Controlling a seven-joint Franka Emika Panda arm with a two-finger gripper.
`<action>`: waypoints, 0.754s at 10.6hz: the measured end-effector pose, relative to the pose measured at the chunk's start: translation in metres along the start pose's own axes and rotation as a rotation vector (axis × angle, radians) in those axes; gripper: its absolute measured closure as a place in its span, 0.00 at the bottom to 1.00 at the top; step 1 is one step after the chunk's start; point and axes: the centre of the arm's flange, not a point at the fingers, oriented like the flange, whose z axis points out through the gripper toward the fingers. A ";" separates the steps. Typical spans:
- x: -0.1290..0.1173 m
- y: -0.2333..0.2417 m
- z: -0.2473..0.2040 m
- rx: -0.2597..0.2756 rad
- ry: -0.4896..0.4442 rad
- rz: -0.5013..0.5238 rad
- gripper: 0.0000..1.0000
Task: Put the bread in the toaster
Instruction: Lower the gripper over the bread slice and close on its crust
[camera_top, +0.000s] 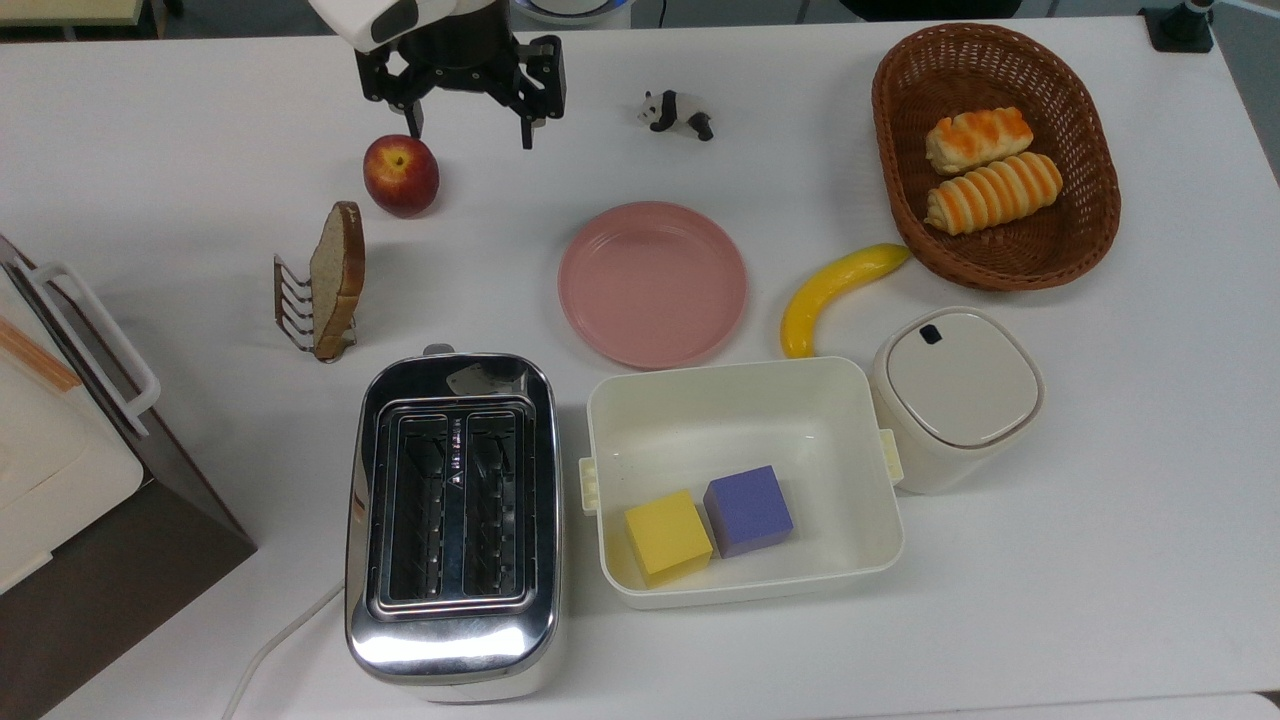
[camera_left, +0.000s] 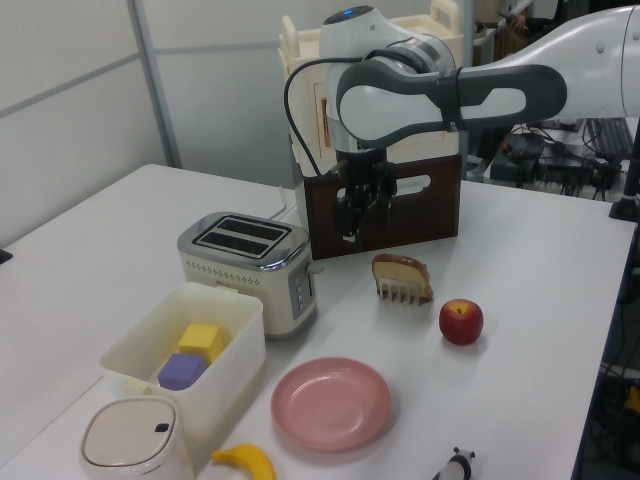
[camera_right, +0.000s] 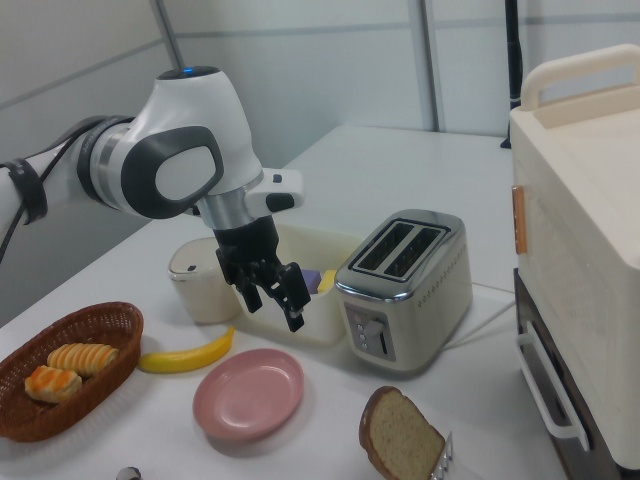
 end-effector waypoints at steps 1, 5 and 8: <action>0.000 0.000 0.001 -0.001 -0.001 -0.018 0.06; 0.002 0.008 0.022 -0.100 -0.007 -0.083 0.00; 0.016 0.027 0.062 -0.169 0.022 -0.091 0.00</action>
